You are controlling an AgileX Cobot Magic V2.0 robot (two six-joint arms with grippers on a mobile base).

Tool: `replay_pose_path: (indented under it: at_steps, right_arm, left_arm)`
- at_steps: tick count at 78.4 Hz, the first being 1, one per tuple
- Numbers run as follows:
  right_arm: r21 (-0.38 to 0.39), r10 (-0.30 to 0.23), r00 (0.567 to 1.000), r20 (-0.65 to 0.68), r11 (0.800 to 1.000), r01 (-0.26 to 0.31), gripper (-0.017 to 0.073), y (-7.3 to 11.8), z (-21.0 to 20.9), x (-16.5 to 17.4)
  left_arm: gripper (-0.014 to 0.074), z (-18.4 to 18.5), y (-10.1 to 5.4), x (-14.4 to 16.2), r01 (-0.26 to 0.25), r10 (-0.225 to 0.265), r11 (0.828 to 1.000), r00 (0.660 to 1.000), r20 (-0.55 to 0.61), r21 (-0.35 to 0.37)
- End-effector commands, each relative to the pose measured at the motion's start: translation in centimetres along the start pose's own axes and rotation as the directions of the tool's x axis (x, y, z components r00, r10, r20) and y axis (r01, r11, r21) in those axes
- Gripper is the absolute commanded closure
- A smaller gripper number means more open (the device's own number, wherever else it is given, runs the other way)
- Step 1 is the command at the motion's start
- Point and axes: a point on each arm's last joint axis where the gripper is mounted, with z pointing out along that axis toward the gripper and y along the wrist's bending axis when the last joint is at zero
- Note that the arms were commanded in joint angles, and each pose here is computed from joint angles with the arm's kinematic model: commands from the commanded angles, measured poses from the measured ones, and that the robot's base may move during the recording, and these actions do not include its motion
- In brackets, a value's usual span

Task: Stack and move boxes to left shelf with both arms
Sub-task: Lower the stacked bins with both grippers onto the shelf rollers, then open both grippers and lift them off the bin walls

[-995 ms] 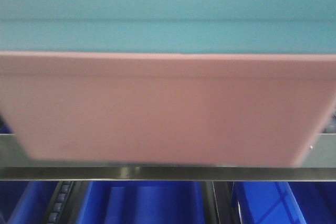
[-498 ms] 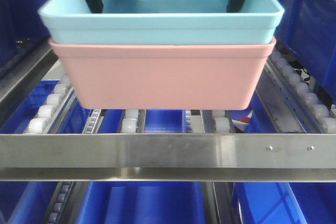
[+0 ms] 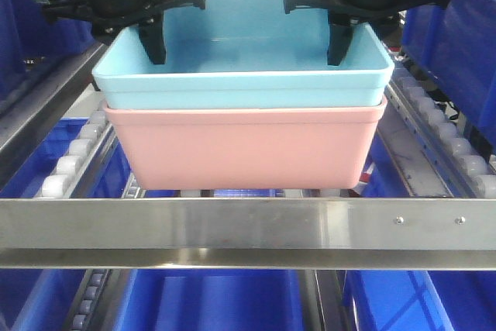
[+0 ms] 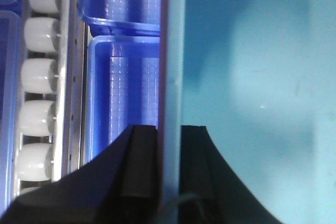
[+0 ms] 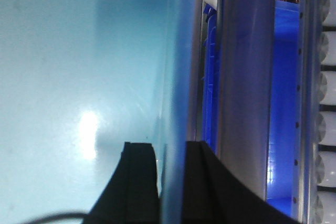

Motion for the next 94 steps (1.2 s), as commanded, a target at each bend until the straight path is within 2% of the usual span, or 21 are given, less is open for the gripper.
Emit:
replay_pose_path:
  at_steps: [1,7,19,25,35,41,45,52,57,60,73,79,81,94]
  right_arm:
    - [-0.075,-0.006,0.984,0.179,0.997,0.020,0.0477,0.4,-3.7,-2.7]
    - [-0.073,-0.007,0.984,0.175,0.997,0.020,0.0422,0.4,-3.7,-2.6]
    - [-0.072,-0.007,0.985,0.174,0.997,0.019,0.0207,0.4,-3.7,-2.6]
    - [-0.072,-0.006,0.984,0.176,0.997,0.019,0.0159,0.3,-3.8,-2.7]
    - [-0.080,0.000,0.980,0.197,0.997,0.017,0.0156,0.2,-4.8,-2.9]
    - [-0.088,0.005,0.976,0.216,0.996,0.014,0.0181,0.1,-5.7,-3.1]
    - [-0.093,0.009,0.973,0.231,0.996,0.013,0.0238,0.0,-6.5,-3.3]
    - [-0.102,0.016,0.967,0.254,0.995,0.010,0.0404,-0.1,-7.7,-3.5]
    - [-0.113,0.021,0.961,0.275,0.994,0.011,0.0524,-0.1,-8.2,-3.7]
    - [-0.122,0.023,0.957,0.290,0.992,0.014,0.0507,-0.1,-8.3,-3.8]
    - [-0.137,0.026,0.949,0.315,0.990,0.018,0.0502,0.1,-8.5,-4.0]
    - [-0.132,0.027,0.951,0.309,0.991,0.015,0.0503,-0.1,-8.8,-4.0]
    - [-0.130,0.025,0.951,0.309,0.991,0.016,0.0507,-0.1,-8.9,-4.0]
    - [-0.131,0.013,0.948,0.319,0.991,0.030,0.0509,-0.3,-10.4,-3.6]
  left_arm:
    - [0.0583,-3.5,-1.2,-3.0,-0.008,-0.012,0.995,0.981,0.192,0.103]
    - [0.0520,-3.5,-1.2,-3.0,-0.009,-0.012,0.994,0.981,0.195,0.105]
    - [0.0220,-3.5,-1.2,-3.0,-0.009,-0.012,0.994,0.981,0.195,0.105]
    - [0.0169,-3.6,-1.2,-3.2,-0.008,-0.013,0.994,0.980,0.198,0.105]
    - [0.0195,-4.9,-1.4,-4.0,-0.006,-0.021,0.993,0.973,0.230,0.118]
    - [0.0241,-6.0,-1.5,-4.7,-0.003,-0.029,0.992,0.967,0.254,0.126]
    - [0.0301,-6.8,-1.5,-5.1,0.001,-0.033,0.992,0.966,0.258,0.122]
    - [0.0466,-7.9,-1.5,-5.7,0.009,-0.039,0.993,0.965,0.260,0.116]
    - [0.0553,-8.2,-1.5,-5.9,0.009,-0.041,0.993,0.962,0.270,0.120]
    - [0.0607,-8.2,-1.6,-6.0,0.007,-0.042,0.992,0.960,0.278,0.126]
    - [0.0595,-8.3,-1.5,-6.0,0.003,-0.035,0.993,0.961,0.273,0.116]
    - [0.0594,-8.7,-1.2,-5.8,-0.045,0.025,0.996,0.967,0.253,0.074]
    - [0.0594,-8.8,-1.2,-5.8,-0.050,0.030,0.996,0.967,0.254,0.072]
    - [0.0594,-11.1,-0.8,-5.4,-0.061,0.023,0.992,0.946,0.322,0.109]
